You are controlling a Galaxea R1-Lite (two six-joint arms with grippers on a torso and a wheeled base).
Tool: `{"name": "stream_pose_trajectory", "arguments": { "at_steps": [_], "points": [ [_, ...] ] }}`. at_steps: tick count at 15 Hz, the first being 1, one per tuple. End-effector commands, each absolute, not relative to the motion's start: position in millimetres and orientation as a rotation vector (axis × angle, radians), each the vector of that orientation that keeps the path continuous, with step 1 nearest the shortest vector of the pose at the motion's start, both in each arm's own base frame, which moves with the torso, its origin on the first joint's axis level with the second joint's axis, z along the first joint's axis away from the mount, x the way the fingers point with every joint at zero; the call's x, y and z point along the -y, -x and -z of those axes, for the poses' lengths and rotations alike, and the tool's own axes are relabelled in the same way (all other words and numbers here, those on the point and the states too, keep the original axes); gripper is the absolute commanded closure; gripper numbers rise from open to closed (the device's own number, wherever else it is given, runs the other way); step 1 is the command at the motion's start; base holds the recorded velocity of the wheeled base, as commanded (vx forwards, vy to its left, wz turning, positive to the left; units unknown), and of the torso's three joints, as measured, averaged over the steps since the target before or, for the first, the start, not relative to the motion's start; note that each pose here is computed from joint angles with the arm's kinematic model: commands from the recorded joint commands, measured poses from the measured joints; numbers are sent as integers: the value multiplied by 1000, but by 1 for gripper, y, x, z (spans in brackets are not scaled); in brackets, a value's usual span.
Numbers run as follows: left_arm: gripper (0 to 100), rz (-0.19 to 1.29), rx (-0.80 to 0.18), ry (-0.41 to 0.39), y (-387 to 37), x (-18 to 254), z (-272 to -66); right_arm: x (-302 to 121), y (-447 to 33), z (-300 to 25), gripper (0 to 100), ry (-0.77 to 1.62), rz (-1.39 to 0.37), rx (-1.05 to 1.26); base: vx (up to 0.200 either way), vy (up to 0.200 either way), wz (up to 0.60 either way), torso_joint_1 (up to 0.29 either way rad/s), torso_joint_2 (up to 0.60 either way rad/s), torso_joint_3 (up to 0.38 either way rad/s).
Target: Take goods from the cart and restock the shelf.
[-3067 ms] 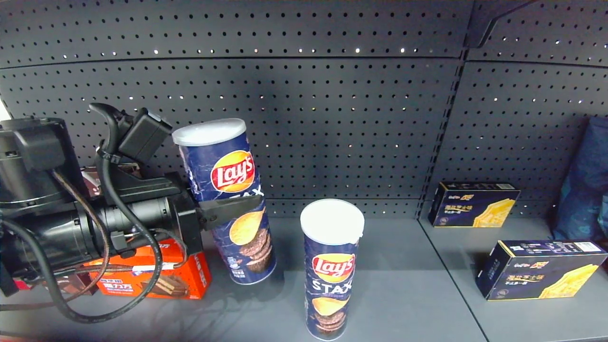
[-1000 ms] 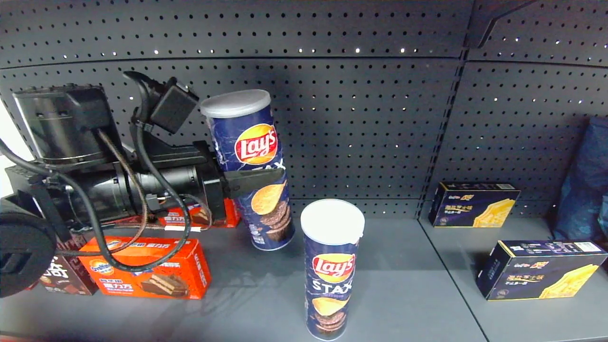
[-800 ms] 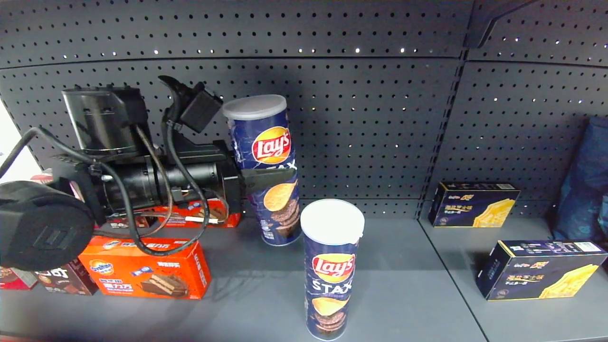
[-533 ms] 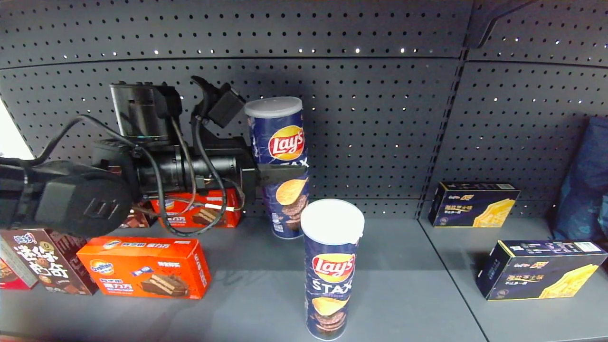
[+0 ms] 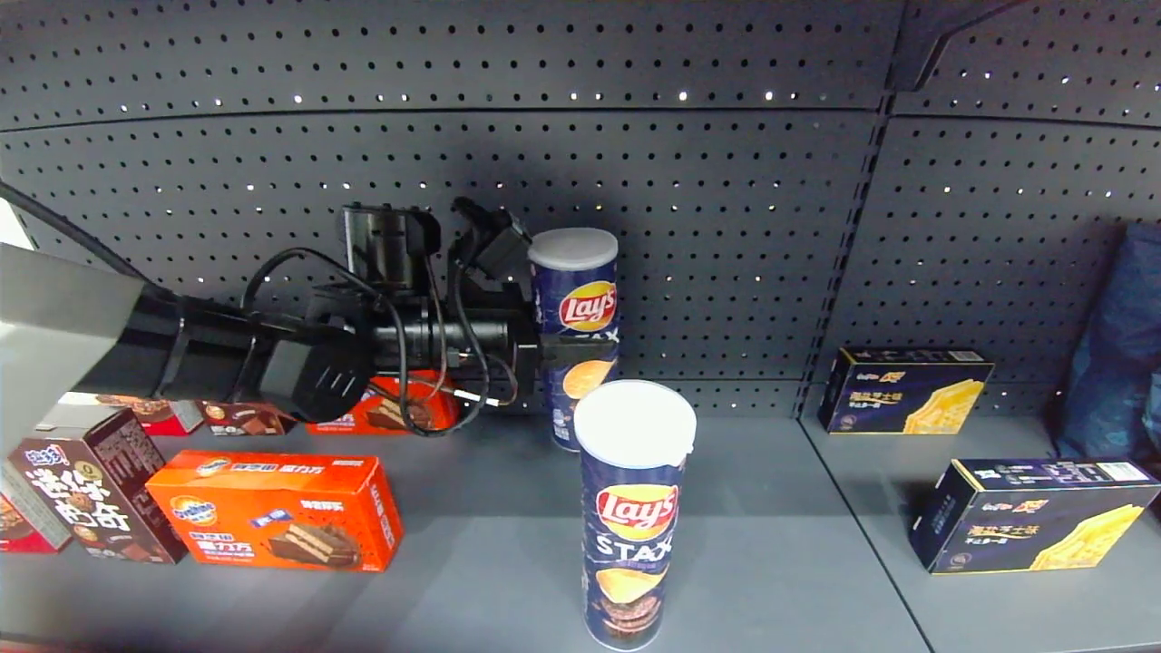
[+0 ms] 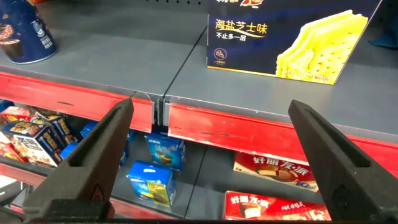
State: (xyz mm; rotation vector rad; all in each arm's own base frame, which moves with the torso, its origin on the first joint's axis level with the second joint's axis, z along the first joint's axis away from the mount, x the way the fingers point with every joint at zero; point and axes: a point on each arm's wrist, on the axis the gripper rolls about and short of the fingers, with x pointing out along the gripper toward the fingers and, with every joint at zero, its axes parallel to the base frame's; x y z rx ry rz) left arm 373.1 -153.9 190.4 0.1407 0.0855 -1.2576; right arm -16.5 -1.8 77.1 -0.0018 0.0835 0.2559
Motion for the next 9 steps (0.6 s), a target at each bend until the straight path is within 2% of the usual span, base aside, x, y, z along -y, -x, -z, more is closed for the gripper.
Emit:
{"name": "stream_pose_trajectory", "arguments": {
  "at_steps": [1, 9],
  "points": [
    [100, 1263, -109, -145, -384, 159, -174, 2, 16, -77, 0, 1, -257, -88, 0, 0, 0, 0, 0, 0],
    [100, 1279, -115, -150, -403, 171, -156, 2, 16, -77, 0, 3, -256, -86, 0, 0, 0, 0, 0, 0]
  ]
}}
